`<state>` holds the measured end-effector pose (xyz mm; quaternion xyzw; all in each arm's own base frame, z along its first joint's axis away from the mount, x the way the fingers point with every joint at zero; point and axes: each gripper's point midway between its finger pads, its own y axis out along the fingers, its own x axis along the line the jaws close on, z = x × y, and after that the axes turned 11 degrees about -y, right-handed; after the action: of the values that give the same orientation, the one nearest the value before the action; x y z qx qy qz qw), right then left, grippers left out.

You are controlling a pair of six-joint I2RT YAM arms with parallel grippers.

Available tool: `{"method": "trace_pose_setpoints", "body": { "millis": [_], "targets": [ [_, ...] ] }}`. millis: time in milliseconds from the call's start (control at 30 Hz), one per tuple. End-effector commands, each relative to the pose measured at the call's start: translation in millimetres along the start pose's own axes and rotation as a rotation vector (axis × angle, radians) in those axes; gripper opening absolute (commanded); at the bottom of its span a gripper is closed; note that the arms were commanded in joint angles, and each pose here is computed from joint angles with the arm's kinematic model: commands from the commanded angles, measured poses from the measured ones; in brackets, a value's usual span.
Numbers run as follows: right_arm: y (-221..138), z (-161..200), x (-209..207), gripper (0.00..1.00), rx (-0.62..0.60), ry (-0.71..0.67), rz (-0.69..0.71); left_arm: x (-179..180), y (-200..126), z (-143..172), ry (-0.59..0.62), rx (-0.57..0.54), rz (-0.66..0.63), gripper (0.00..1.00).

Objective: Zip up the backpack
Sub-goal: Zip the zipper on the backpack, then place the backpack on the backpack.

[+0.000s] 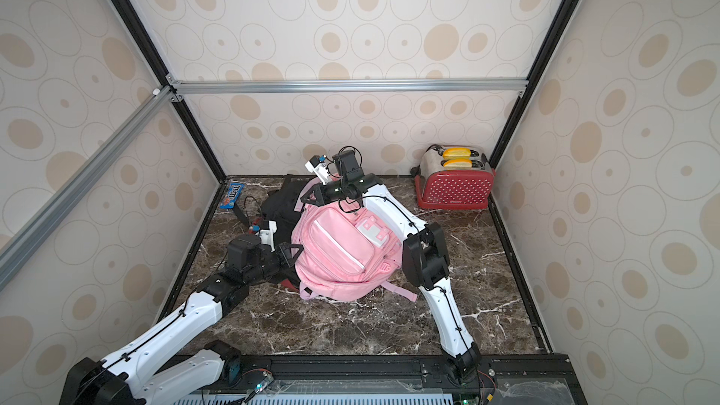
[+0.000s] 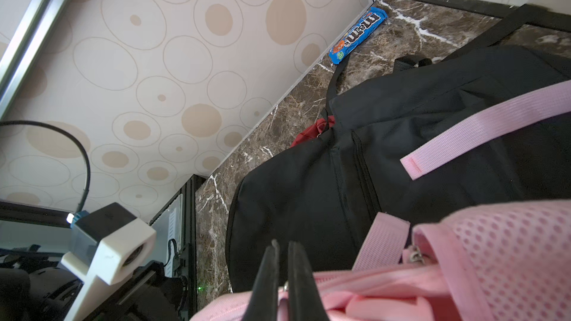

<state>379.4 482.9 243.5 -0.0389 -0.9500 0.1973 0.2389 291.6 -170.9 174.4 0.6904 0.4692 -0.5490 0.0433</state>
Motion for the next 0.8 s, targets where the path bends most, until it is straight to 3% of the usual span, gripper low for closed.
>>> {"method": "trace_pose_setpoints", "body": {
  "millis": [0,100,233,467,767],
  "targets": [
    [-9.1,-28.3,66.1,0.0,-0.059,-0.109,-0.12,-26.1,-4.9,-4.0,0.017,-0.002,0.087,0.0],
    [-7.4,-34.2,71.5,0.0,-0.079,-0.128,-0.093,-26.9,-5.4,-4.6,0.016,-0.003,0.089,0.0],
    [-8.4,-34.4,54.6,0.0,-0.073,-0.138,0.061,-29.7,-11.0,-6.7,0.031,-0.013,0.084,0.0],
    [-16.3,-21.4,43.3,0.0,0.018,-0.095,0.139,-29.9,-12.6,-7.7,0.029,-0.02,0.083,0.0],
    [-24.6,-6.1,26.0,0.0,0.035,0.424,0.071,-28.7,-14.1,-7.3,0.034,-0.026,0.086,0.0]
  ]
}}
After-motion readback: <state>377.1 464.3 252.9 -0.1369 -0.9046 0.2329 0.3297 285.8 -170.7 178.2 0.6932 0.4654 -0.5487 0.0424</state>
